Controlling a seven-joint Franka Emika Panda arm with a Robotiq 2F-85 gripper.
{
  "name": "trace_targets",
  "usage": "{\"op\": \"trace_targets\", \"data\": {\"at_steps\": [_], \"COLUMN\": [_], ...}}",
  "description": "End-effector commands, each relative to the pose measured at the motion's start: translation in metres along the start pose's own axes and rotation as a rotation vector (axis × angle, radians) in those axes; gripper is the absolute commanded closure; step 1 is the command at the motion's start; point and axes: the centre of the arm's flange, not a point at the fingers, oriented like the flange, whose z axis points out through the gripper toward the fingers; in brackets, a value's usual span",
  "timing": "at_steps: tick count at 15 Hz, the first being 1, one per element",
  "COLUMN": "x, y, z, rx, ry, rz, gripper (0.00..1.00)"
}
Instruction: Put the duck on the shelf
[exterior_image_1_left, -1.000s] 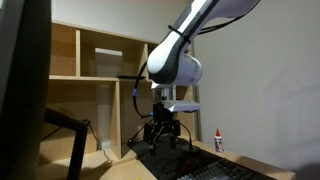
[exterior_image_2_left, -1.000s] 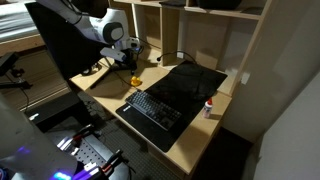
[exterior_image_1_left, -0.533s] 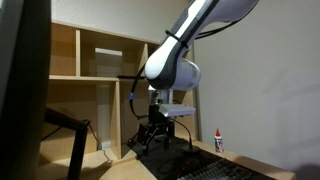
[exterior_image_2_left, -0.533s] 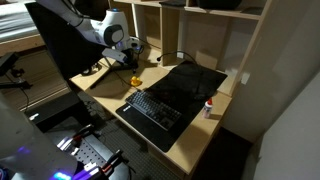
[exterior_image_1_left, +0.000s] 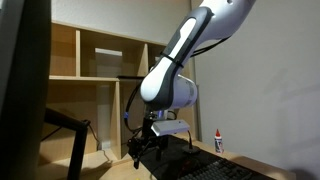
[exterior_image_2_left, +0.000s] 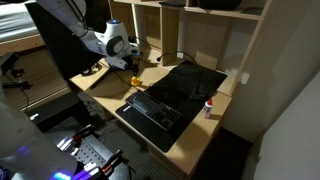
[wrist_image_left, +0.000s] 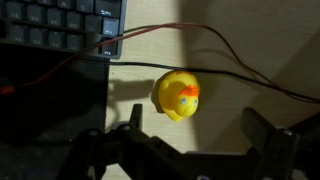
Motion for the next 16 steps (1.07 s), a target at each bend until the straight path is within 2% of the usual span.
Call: {"op": "trace_targets", "data": {"at_steps": [1, 3, 7, 16], "x": [0.001, 0.008, 0.017, 0.037], "y": [0.000, -0.005, -0.016, -0.030], "z": [-0.001, 0.026, 0.064, 0.103], "rx": [0.000, -0.023, -0.042, -0.066], "ry": [0.003, -0.047, -0.033, -0.023], "rz": [0.000, -0.011, -0.025, -0.004], "gripper": [0.00, 0.00, 0.00, 0.00]}}
